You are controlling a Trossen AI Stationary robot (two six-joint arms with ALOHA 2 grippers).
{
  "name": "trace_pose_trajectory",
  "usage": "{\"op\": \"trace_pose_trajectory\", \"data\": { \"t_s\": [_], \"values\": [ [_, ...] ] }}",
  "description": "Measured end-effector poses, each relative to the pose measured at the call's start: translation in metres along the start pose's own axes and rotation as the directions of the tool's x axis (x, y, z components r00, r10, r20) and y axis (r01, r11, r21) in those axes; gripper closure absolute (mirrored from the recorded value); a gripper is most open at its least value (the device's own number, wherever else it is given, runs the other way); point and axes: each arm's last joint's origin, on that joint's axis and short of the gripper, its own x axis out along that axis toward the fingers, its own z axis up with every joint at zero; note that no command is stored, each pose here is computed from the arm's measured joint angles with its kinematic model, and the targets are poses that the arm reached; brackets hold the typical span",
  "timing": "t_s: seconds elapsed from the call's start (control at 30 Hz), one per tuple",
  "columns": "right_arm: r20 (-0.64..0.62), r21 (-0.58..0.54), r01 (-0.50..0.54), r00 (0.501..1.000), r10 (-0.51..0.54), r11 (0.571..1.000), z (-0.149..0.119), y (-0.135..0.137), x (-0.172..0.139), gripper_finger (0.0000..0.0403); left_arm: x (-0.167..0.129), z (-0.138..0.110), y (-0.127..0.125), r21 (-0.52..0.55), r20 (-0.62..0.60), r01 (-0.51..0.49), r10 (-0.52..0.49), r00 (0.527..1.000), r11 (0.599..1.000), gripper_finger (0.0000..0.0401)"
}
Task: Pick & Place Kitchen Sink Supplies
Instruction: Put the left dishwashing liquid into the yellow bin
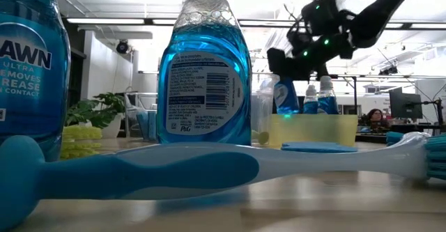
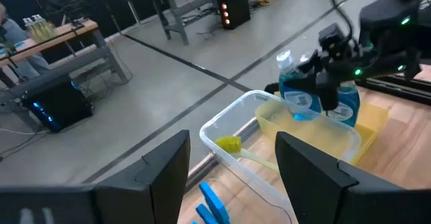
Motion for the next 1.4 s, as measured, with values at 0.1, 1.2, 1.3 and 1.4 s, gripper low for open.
{"op": "trace_pose_trajectory", "data": {
  "t_s": [0.1,1.2,1.3,1.4],
  "values": [
    [-0.01,-0.007,0.015,1.0,-0.015,1.0,-0.005,-0.001,0.012,0.024,0.0,0.0,0.0,0.001,-0.001,0.002,-0.002,1.0,1.0,0.0187],
    [-0.06,0.007,0.05,0.997,-0.049,0.999,-0.005,-0.025,0.036,0.0209,0.0,0.0,0.0,0.002,-0.006,0.012,-0.012,1.0,1.0,0.0187],
    [-0.064,0.004,0.05,0.997,-0.049,0.999,-0.006,-0.025,0.036,0.0206,0.0,0.0,0.0,0.002,-0.006,0.012,-0.012,1.0,1.0,0.0187],
    [-0.067,0.002,0.036,0.997,-0.036,0.999,-0.006,-0.025,0.036,0.0205,0.0,0.0,0.0,0.003,-0.006,0.012,-0.012,1.0,1.0,0.0187]
  ]
}}
